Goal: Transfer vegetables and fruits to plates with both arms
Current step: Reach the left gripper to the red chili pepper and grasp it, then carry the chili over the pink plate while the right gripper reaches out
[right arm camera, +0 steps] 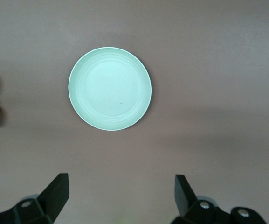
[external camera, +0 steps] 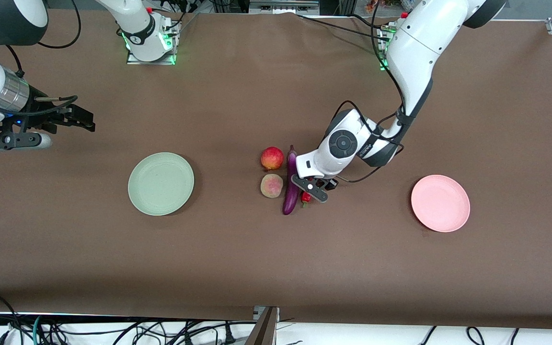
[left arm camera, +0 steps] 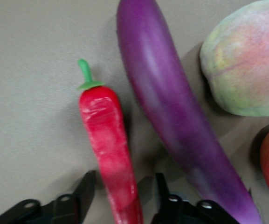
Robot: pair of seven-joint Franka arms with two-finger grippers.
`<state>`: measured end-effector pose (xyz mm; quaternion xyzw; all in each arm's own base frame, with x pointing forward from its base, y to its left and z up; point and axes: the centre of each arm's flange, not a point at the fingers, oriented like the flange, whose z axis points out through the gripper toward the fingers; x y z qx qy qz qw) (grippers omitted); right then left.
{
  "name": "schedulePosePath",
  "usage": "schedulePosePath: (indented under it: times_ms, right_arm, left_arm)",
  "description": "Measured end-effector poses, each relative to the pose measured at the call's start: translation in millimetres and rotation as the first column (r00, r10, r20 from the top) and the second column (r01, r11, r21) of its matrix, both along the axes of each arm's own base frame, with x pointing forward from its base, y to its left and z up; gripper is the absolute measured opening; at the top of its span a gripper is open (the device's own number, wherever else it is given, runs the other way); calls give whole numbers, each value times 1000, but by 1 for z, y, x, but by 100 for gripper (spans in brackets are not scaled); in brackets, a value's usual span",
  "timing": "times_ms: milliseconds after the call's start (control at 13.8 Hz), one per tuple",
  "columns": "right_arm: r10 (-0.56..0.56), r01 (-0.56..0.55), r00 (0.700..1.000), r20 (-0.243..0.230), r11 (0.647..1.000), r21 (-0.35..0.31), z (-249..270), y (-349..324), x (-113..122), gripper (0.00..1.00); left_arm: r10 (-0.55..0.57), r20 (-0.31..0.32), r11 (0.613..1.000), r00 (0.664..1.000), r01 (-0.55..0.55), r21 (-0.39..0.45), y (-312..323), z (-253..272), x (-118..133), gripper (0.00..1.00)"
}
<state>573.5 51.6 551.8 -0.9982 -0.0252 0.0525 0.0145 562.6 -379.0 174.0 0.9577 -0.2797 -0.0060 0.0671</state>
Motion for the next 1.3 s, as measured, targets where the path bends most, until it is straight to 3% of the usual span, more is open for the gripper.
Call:
schedulePosePath:
  times_ms: [144,217,433,722,794,1011,1300]
  right_arm:
    - [0,0,1000,0,1000,0,0,0,0,100]
    - [0,0,1000,0,1000,0,0,0,0,100]
    - [5,-5,1000,26,1000,5,1,3,4,100]
    - [66,-66,997,40,998,12,-1,40,3,100]
    - [88,-89,996,33,996,11,-6,54,4,100]
    - [130,-130,990,-63,991,0,-71,84,19,100]
    - [120,-114,989,-90,991,68,-102,130,32,100]
  left_arm:
    - [11,6,1000,1000,-11,0,-2,1,1,30]
    - [15,9,1000,1000,-15,0,-1,2,3,25]
    - [39,16,999,999,-39,27,13,22,20,25]
    - [152,9,981,988,-152,118,93,120,61,25]
    - [198,-8,971,980,-194,142,127,141,68,25]
    - [287,-45,936,957,-270,225,237,151,88,25]
    - [282,-90,932,955,-250,262,355,123,97,25]
